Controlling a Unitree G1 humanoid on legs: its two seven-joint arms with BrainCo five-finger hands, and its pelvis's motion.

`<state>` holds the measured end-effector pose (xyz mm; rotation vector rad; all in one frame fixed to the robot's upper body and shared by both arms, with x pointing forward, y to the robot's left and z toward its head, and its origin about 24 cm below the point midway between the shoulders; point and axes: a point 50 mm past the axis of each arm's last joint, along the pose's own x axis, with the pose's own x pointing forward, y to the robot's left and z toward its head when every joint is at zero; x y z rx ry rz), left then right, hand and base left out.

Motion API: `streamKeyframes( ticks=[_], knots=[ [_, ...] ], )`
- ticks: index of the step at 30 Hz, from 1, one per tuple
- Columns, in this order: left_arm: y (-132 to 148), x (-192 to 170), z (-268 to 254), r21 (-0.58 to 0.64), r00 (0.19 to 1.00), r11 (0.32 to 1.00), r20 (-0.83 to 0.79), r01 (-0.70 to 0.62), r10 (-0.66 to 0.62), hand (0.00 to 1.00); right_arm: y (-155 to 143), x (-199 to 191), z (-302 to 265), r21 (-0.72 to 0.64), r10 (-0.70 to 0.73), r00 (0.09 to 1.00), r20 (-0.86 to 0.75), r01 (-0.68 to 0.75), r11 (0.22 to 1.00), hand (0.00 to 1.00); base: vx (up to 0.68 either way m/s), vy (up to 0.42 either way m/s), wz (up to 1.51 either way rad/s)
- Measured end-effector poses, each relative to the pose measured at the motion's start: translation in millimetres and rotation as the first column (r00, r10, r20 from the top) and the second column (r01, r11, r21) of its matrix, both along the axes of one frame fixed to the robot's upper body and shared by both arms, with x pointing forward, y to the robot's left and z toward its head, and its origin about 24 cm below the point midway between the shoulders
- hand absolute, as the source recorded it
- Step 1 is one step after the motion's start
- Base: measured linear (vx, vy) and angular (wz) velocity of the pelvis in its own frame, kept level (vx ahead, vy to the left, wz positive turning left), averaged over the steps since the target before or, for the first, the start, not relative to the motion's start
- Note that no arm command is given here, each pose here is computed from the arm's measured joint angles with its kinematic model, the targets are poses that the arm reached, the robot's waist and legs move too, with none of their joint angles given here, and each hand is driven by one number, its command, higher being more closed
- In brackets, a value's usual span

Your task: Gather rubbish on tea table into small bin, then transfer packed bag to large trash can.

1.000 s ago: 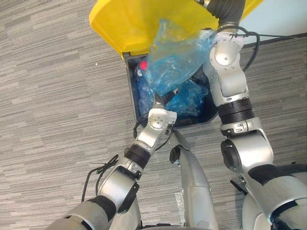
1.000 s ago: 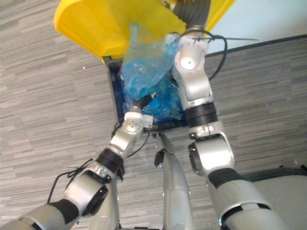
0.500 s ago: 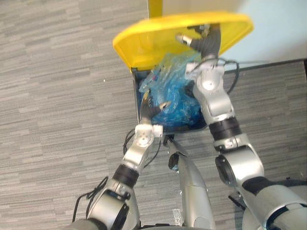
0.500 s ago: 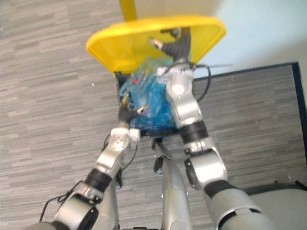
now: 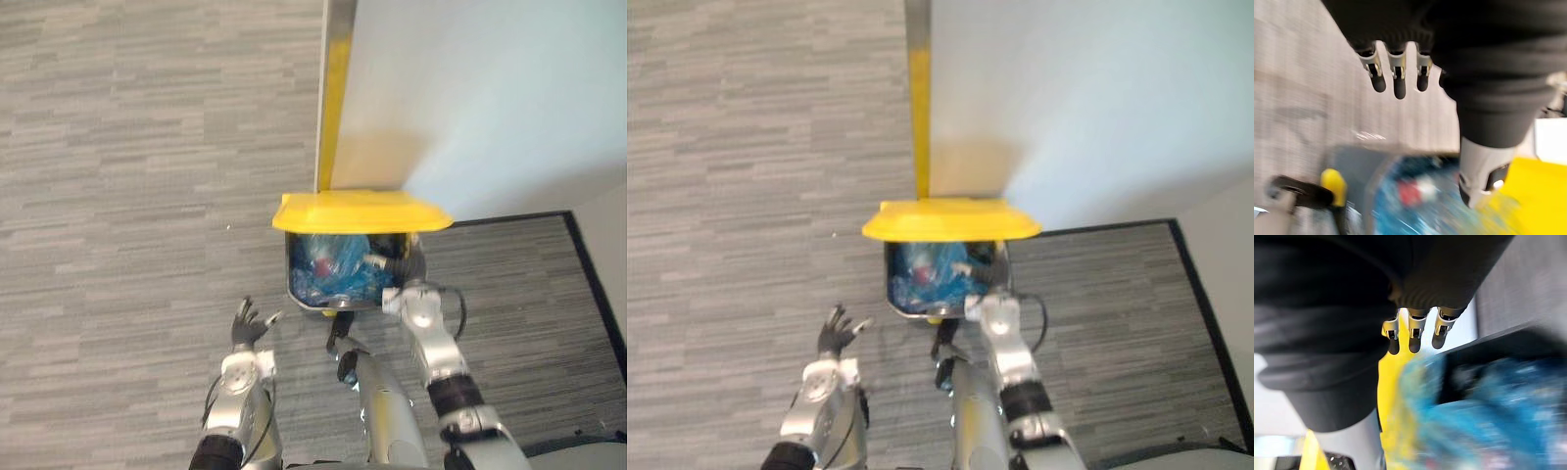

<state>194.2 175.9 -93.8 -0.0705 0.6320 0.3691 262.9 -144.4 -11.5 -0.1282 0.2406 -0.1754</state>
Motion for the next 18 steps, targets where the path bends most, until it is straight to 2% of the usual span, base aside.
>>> streamKeyframes(
  ticks=[3, 5, 6, 8, 11, 18],
  knots=[
    [0.7, -15.7, -14.9, 0.000, 0.996, 1.000, -0.094, -0.012, 0.012, 0.00, -14.2, -35.1, -40.3, -0.001, -0.061, 0.984, -0.169, 0.062, 0.998, 0.00, -0.01, -0.152, 0.54],
    [-3.8, -33.3, -30.4, -0.031, 0.979, 0.998, -0.195, -0.059, 0.052, 0.00, -25.8, -67.1, -78.5, -0.024, -0.111, 0.929, -0.353, 0.109, 0.994, 0.00, -0.03, -0.131, -0.20],
    [-5.8, -36.4, -32.7, -0.032, 0.977, 0.998, -0.210, -0.048, 0.040, 0.00, -30.6, -70.5, -82.1, -0.032, -0.129, 0.920, -0.370, 0.126, 0.991, 0.00, 0.01, 0.015, -0.21],
    [6.5, -43.4, -36.8, 0.006, 0.966, 0.997, -0.244, -0.083, 0.082, 0.00, -31.8, -128.5, -122.4, -0.039, -0.189, 0.788, -0.586, 0.206, 0.978, 0.00, 0.03, -0.044, 0.18],
    [3.6, -59.5, -47.9, -0.015, 0.941, 0.993, -0.321, -0.118, 0.107, 0.00, -47.6, -154.6, -135.6, -0.076, -0.254, 0.697, -0.670, 0.276, 0.958, 0.00, 0.00, -0.065, -0.37],
    [5.7, -71.6, -55.8, -0.024, 0.914, 0.987, -0.382, -0.161, 0.140, 0.00, -53.2, -165.8, -142.8, -0.056, -0.311, 0.627, -0.715, 0.391, 0.919, 0.00, 0.00, 0.069, -0.04]
  ],
)
